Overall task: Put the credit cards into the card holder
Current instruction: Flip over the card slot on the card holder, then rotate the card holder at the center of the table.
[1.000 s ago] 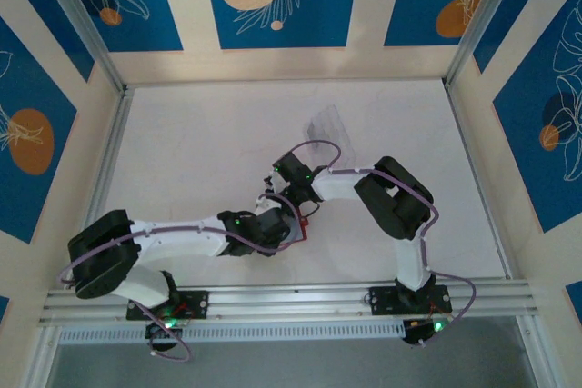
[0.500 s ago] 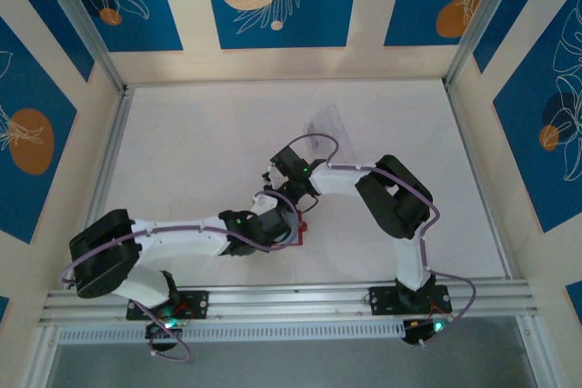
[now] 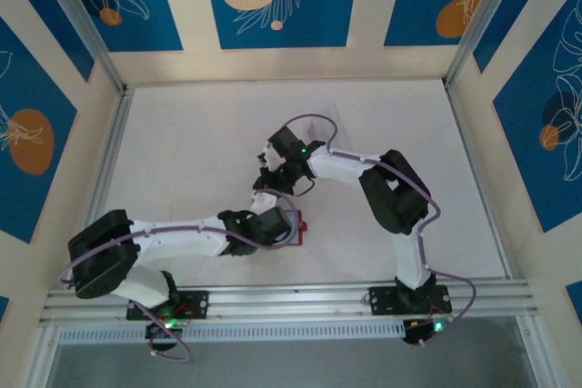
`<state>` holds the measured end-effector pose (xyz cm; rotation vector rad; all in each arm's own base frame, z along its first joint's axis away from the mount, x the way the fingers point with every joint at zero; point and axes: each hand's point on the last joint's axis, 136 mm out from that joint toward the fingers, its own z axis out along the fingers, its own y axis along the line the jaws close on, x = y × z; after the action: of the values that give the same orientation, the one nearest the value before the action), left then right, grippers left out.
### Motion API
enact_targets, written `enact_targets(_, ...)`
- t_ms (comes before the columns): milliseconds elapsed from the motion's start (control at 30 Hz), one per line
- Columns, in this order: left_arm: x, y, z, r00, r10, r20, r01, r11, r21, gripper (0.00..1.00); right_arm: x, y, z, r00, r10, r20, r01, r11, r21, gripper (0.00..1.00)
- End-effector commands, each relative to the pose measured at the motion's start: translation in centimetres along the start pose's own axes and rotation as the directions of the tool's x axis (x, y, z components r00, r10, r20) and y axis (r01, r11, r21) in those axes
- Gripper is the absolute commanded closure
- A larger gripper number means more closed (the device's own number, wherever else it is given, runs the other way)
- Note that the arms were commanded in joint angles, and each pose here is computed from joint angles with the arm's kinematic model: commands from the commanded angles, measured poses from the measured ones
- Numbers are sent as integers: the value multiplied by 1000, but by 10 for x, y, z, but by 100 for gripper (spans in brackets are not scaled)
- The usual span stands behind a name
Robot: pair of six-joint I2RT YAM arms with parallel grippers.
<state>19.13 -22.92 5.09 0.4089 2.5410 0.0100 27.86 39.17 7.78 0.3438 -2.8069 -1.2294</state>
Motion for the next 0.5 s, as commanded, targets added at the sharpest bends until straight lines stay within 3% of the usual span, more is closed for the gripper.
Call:
enact_targets(0,33,17,4,992,46,-116,-52,997,-55,54,-19,25,-33,997,-27,76,31,998,-61,88)
enact_targets(200,35,21,5,993,20,-114,-26,998,-54,55,-15,1,-59,990,13,143,-15,1000,11,87)
enact_targets(467,39,31,9,991,-6,-134,-2,998,-60,58,67,-29,-48,998,37,42,-43,988,147,97)
